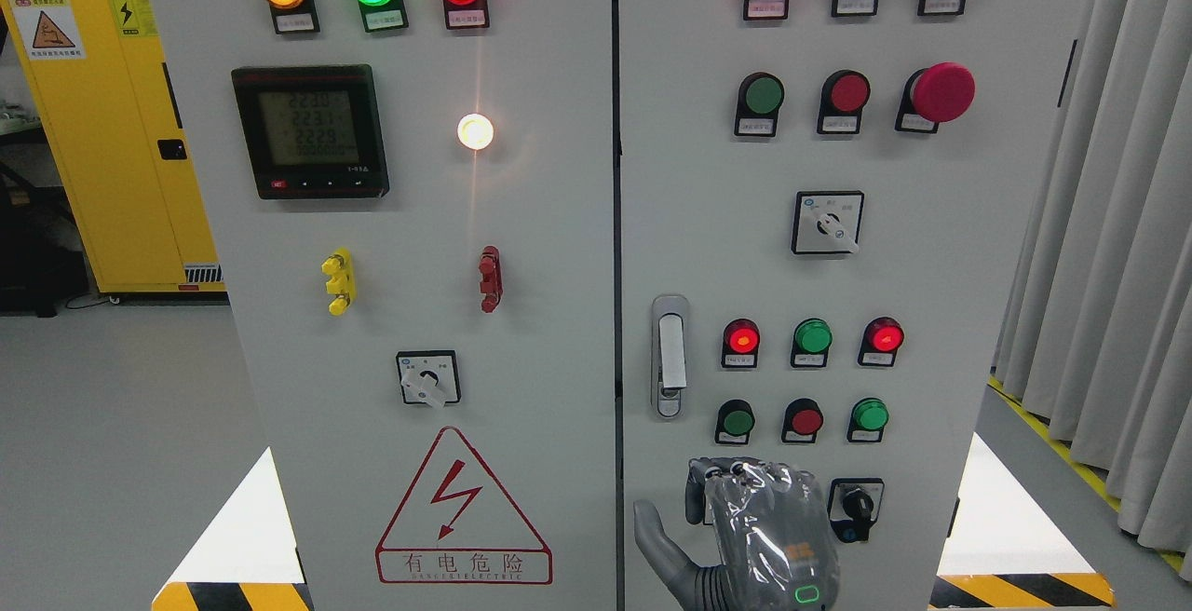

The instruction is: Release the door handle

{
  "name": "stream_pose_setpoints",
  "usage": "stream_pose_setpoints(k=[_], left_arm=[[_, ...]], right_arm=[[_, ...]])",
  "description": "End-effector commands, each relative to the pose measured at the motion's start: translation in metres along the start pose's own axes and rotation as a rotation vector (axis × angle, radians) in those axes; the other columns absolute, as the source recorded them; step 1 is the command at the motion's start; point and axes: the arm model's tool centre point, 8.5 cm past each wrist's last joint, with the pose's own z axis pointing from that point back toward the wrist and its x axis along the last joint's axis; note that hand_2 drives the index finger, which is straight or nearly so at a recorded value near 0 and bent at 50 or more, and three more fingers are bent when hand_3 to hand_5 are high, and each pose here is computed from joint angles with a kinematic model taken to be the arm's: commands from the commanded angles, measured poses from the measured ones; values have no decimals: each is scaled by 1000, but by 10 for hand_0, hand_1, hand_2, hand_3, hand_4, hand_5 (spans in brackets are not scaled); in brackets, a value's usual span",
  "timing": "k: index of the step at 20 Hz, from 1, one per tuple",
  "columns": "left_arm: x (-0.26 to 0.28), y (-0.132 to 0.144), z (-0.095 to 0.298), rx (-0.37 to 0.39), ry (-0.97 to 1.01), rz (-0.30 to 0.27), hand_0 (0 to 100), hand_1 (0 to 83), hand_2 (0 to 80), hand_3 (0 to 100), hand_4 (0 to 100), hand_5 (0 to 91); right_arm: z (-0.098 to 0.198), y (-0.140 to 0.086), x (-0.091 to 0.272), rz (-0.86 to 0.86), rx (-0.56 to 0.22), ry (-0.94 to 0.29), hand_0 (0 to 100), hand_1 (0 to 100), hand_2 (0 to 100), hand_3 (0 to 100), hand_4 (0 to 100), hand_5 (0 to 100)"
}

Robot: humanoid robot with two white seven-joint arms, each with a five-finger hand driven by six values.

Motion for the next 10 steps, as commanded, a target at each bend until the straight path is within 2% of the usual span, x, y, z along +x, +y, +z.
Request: stream_pose_setpoints(k=[1,4,7,10], left_arm=[[4,-1,0,-2,-12,1,120,556,0,0,0,0],[4,-1,0,-2,-12,1,120,556,0,0,0,0],[4,-1,0,-2,-12,1,120,556,0,0,0,0],[4,-1,0,-2,-12,1,120,556,0,0,0,0]], right_arm=[[-3,-10,1,1,-28,-4,319,188,998,1000,1000,1000],[-8,-13,5,-4,-42,-14,310,194,1000,1000,1000,1000],[-12,-17,5,-2,-55,-15,297,263,1000,1000,1000,1000],[-13,-16,3,4,-54,-14,293,285,1000,1000,1000,1000]])
